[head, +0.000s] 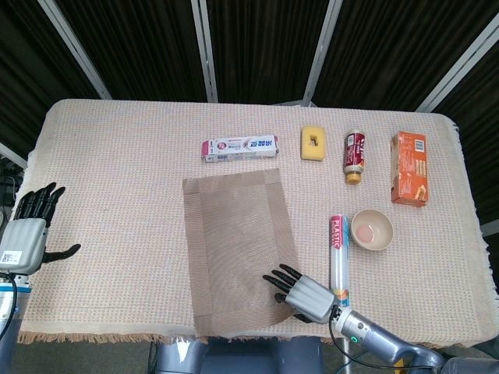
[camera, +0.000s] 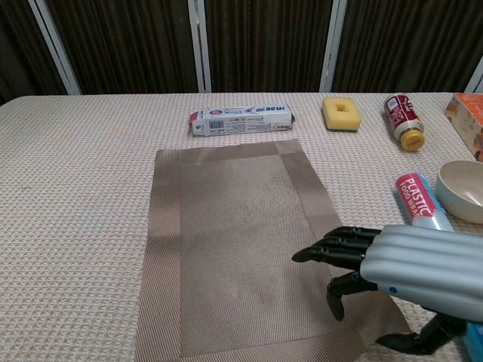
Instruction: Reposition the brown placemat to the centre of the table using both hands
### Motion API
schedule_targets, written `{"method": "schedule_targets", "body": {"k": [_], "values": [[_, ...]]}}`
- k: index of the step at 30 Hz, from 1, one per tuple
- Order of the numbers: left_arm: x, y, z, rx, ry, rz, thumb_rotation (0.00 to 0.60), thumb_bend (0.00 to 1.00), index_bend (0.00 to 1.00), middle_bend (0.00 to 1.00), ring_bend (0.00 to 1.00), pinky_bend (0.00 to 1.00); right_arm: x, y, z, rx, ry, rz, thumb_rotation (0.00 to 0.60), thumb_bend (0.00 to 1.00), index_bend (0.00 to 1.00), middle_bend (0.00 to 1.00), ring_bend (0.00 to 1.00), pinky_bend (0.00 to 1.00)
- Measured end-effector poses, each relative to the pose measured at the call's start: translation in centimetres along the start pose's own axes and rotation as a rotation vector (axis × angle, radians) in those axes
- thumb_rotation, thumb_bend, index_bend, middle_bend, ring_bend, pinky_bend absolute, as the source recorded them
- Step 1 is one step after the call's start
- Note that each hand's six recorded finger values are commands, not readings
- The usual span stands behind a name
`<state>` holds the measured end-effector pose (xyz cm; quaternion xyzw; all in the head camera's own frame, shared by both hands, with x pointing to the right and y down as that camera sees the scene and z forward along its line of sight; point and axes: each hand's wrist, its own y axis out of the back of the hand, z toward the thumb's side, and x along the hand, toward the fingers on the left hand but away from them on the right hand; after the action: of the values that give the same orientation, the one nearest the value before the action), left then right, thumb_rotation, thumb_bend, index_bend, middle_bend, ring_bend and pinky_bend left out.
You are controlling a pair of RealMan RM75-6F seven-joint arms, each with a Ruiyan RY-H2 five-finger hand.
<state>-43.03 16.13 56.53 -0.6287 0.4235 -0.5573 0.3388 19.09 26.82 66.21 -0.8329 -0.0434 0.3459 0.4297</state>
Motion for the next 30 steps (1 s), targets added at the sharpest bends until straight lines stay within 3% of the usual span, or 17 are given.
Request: {"method": "schedule_targets", "body": {"k": [8,21,25,30], "values": [[-0.1,0.4,0.1,-0.013,-0.005,0.008,0.6,0.04,0.0,0.0,0.0,0.0,0.0,-0.1,-0.1,-0.009,-0.007,0.008,0.6,0.46,0.65,0.06,0.0,0.0],[-0.3,0.2,0.4,-0.001,-0.021,0.001,0.6,0.04,0.0,0.0,0.0,0.0,1.9,1.5,0.2,0.042,0.026,-0.072,0.6,0.46,0.66,0.11,0.0,0.0],[-0.4,-0.1,0.5,0.003,-0.024,-0.006,0.6,0.04,0.0,0.0,0.0,0.0,3.6,2.5,-0.2,0.122,0.054,-0.096,0.6,0.46,0.66,0.12,0.0,0.0],[-0.4,-0.3,0.7,0.008,-0.027,-0.01,0.6,0.04,0.0,0.0,0.0,0.0,6.6,4.9,-2.0,0.343,0.091,-0.139,0.6,0.46,0.66,0.13,0.0,0.0]]}}
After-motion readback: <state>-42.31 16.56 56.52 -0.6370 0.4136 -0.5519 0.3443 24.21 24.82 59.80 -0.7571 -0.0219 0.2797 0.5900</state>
